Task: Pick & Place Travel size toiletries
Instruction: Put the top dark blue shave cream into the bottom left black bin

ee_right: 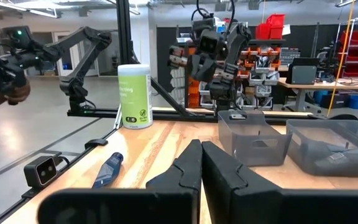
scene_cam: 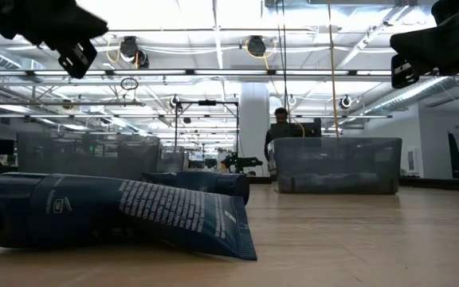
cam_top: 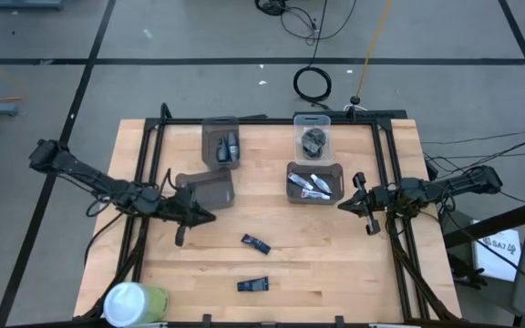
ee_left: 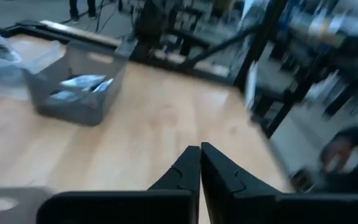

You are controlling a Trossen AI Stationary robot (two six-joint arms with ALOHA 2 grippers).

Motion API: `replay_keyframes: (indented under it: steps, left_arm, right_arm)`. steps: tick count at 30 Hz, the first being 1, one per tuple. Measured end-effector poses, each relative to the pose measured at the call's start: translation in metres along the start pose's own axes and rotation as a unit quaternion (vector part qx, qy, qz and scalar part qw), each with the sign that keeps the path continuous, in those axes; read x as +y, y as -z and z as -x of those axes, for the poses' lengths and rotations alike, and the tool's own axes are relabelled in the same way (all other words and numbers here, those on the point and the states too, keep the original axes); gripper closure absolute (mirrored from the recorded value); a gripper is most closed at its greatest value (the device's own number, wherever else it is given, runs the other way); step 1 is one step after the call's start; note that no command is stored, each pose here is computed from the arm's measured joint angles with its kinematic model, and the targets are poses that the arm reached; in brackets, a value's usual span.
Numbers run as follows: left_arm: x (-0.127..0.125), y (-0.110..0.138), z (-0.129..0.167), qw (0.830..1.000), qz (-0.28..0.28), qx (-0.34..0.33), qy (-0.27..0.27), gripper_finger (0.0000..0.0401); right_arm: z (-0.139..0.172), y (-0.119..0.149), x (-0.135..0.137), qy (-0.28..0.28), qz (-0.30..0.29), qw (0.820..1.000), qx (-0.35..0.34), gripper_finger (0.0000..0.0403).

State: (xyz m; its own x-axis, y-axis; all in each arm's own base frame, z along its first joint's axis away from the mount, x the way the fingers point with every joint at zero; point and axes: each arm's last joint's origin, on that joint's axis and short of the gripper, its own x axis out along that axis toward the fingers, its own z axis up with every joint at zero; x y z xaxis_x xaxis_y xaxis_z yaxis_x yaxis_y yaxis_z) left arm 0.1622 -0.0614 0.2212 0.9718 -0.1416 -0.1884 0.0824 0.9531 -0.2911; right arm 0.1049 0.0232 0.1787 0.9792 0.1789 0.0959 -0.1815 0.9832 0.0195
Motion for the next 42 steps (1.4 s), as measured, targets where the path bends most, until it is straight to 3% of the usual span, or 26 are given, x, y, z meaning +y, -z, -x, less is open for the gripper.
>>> replay_keyframes:
  steps: [4, 7, 14, 20, 23, 32, 38, 42]
  left_arm:
    - [-0.005, 0.003, -0.009, 1.0, 0.018, -0.012, 0.016, 0.0382]
    - [-0.013, 0.006, -0.02, 0.999, -0.037, 0.004, 0.014, 0.039]
    - [-0.046, -0.028, -0.072, 0.987, -0.13, 0.089, -0.03, 0.0387]
    - [-0.071, -0.06, -0.131, 0.981, -0.078, 0.166, -0.059, 0.0352]
    - [-0.08, -0.066, -0.155, 0.971, -0.087, 0.212, -0.06, 0.0316]
    - [-0.082, -0.038, -0.202, 0.935, -0.18, 0.297, -0.067, 0.0214]
    - [-0.065, -0.011, -0.213, 0.915, -0.14, 0.359, -0.116, 0.0191]
    - [-0.056, 0.004, -0.216, 0.894, -0.154, 0.401, -0.126, 0.019]
  right_arm:
    - [0.0, 0.0, 0.0, 0.0, 0.0, 1.0, 0.0, 0.0403]
    - [0.0, 0.0, 0.0, 0.0, 0.0, 1.0, 0.0, 0.0403]
    - [0.0, 0.0, 0.0, 0.0, 0.0, 1.0, 0.0, 0.0403]
    - [0.0, 0.0, 0.0, 0.0, 0.0, 1.0, 0.0, 0.0403]
    - [0.0, 0.0, 0.0, 0.0, 0.0, 1.0, 0.0, 0.0403]
    - [0.0, 0.0, 0.0, 0.0, 0.0, 1.0, 0.0, 0.0403]
    - [0.0, 0.0, 0.0, 0.0, 0.0, 1.0, 0.0, 0.0403]
    - [0.0, 0.0, 0.0, 0.0, 0.0, 1.0, 0.0, 0.0403]
